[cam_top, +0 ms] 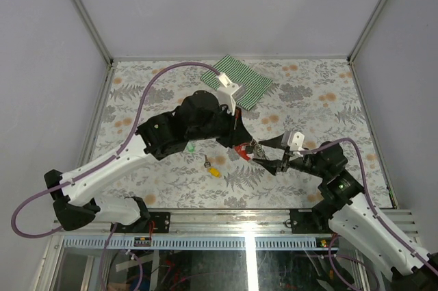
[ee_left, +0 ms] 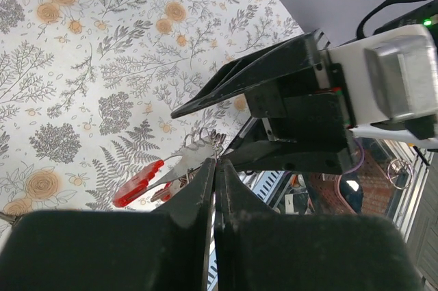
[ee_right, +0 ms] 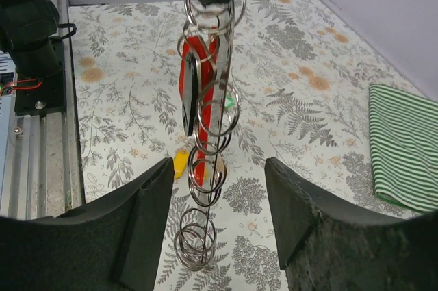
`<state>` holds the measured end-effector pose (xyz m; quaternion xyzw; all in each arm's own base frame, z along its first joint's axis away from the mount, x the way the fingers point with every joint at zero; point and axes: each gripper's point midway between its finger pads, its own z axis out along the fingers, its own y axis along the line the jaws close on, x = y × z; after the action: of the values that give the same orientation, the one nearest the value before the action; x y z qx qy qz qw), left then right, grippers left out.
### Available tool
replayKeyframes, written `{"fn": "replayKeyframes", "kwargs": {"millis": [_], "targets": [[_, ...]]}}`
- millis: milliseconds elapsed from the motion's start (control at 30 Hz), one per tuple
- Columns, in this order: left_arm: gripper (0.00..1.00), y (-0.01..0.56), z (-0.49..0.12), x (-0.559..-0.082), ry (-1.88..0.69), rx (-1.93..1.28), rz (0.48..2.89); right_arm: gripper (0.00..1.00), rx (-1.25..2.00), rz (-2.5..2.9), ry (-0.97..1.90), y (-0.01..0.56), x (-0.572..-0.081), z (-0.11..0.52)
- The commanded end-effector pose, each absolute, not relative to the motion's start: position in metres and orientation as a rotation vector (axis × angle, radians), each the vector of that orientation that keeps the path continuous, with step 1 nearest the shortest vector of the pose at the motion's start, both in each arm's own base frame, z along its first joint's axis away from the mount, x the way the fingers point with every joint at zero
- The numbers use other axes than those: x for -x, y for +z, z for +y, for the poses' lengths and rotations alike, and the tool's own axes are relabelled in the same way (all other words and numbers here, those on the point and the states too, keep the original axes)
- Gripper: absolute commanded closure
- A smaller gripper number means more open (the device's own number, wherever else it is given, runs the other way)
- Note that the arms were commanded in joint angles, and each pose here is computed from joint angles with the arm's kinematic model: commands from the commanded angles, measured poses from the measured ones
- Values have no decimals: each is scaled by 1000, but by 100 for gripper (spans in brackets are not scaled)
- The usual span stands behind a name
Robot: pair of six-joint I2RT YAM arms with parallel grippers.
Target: Put the keys on the keyring
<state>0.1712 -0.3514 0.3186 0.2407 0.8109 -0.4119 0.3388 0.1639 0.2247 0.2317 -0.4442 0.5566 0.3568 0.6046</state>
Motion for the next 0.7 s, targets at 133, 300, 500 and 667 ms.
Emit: {"fn": "replayKeyframes", "kwargs": {"millis": [133, 300, 500, 667], "targets": [[100, 370, -352, -166, -1175, -636, 1952, 43, 1029, 1222, 869, 253, -165, 235], [100, 370, -349, -165, -1171, -632, 1946, 60, 1021, 1211, 867, 260, -167, 236], [100, 370, -337, -167, -1133, -596, 1933, 85, 1018, 1230, 787, 273, -172, 228], [91, 363, -328, -170, -1099, -557, 1929, 96, 1081, 1257, 637, 287, -176, 212]]}}
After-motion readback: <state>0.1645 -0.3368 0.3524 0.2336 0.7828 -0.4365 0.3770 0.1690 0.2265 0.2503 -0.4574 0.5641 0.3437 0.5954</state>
